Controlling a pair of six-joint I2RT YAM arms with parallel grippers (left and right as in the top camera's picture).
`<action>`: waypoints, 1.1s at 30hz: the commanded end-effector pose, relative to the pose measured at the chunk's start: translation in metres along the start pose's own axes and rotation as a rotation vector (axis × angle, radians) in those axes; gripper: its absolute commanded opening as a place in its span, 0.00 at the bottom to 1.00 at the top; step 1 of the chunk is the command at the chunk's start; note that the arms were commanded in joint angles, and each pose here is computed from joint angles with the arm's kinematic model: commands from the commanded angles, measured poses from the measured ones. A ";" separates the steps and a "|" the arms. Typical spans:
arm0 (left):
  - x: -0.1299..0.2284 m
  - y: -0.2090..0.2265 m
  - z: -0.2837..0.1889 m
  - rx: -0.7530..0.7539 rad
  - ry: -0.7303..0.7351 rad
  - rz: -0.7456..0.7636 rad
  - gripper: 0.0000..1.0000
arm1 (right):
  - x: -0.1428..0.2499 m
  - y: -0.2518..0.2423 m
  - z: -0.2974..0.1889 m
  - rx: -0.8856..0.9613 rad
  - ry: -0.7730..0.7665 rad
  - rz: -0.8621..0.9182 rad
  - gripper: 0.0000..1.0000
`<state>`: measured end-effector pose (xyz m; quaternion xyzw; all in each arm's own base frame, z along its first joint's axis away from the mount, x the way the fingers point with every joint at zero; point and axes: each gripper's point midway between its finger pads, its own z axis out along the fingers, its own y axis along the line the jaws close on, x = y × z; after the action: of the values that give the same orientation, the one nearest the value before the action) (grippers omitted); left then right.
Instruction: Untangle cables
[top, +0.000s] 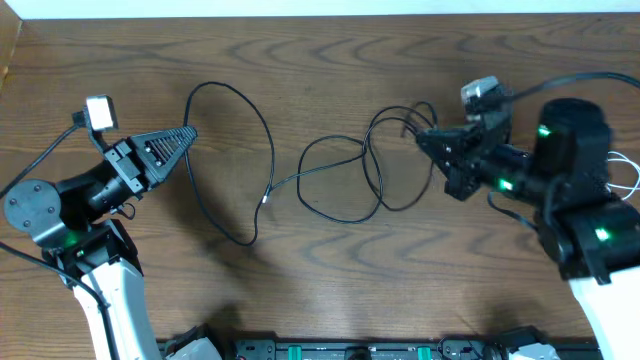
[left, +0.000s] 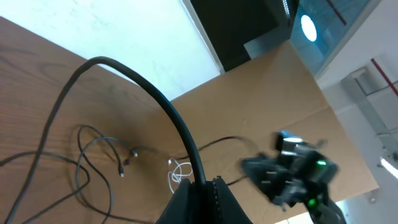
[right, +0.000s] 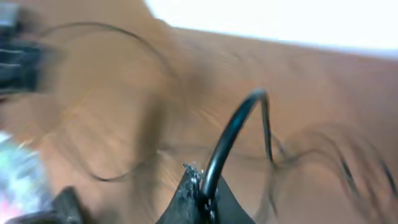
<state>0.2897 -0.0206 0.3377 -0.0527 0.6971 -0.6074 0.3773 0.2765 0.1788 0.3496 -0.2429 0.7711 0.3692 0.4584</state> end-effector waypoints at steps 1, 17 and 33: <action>0.002 0.001 0.001 0.005 0.022 0.039 0.08 | -0.028 0.072 -0.038 -0.288 -0.146 -0.315 0.01; 0.056 -0.009 0.062 0.176 0.268 0.253 0.23 | -0.053 0.014 -0.026 0.026 -0.211 -0.268 0.01; 0.082 0.093 0.147 0.008 0.257 -0.065 0.93 | -0.062 -0.004 -0.047 0.218 -0.262 -0.224 0.01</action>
<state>0.3317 -0.1602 0.2291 0.0441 0.7219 -0.6531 0.2242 0.2833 0.1529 0.4117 -0.2509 0.7040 0.2790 0.6029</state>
